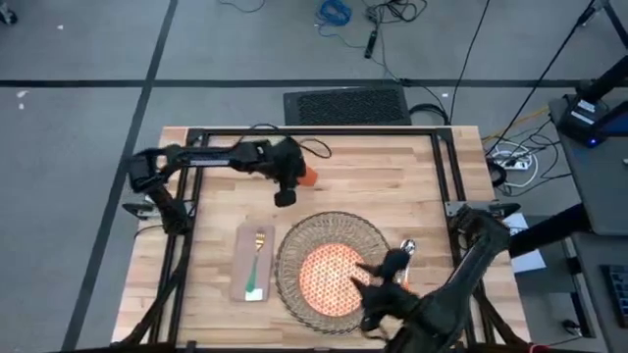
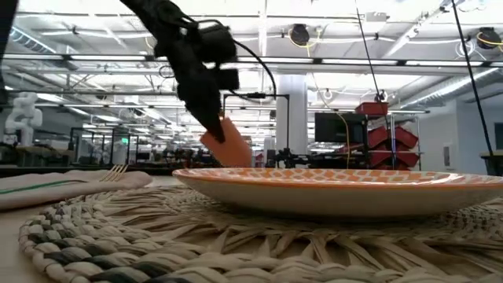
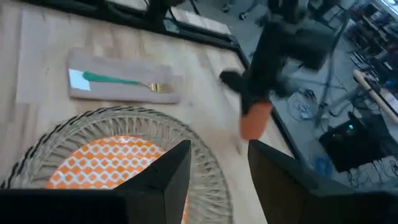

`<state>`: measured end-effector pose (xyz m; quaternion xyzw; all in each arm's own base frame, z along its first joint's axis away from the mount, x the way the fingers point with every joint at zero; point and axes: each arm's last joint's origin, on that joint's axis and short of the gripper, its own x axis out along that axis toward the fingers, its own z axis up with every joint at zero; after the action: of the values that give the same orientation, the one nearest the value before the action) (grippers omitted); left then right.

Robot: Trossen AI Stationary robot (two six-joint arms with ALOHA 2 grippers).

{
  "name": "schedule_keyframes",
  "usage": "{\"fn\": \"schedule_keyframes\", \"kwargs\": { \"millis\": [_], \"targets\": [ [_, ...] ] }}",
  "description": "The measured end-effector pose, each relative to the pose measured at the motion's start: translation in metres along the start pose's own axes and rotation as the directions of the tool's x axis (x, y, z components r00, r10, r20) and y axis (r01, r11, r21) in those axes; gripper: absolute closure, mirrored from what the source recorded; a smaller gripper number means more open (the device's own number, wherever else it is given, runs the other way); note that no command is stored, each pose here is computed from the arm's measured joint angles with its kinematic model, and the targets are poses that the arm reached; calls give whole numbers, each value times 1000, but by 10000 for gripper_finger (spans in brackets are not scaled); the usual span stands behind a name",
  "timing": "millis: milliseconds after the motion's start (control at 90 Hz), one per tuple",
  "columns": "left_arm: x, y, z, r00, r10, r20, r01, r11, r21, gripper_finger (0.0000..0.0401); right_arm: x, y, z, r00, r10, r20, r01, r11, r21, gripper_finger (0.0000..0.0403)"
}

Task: Set table place
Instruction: Put the orange cup to the top right of the brown mat

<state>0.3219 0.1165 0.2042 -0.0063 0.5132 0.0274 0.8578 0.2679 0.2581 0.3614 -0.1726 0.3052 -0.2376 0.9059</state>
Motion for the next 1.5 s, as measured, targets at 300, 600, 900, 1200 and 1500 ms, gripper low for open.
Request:
{"fn": "schedule_keyframes", "kwargs": {
  "millis": [300, 600, 900, 1200, 1500],
  "targets": [
    [23, -10, 59, 997, 9, -78, 3, 988, 157, 401, -37, -91, 18, 994, 95, 53, -95, 995, -9, 255],
    [26, -20, 107, 982, 79, -172, -12, 934, 357, 401, -48, -148, 7, 986, 147, 82, -150, 988, 34, 255],
    [51, -39, 129, 969, 104, -222, 18, 872, 490, 401, -5, -175, -66, 951, 259, 168, -283, 949, 139, 255],
    [53, -56, 136, 972, 129, -199, 34, 755, 655, 401, 25, -214, -119, 880, 280, 383, -368, 912, 179, 255],
    [53, -55, 137, 965, 176, -194, 14, 704, 710, 401, 54, -211, -127, 875, 313, 370, -384, 913, 135, 255]
  ]
}}
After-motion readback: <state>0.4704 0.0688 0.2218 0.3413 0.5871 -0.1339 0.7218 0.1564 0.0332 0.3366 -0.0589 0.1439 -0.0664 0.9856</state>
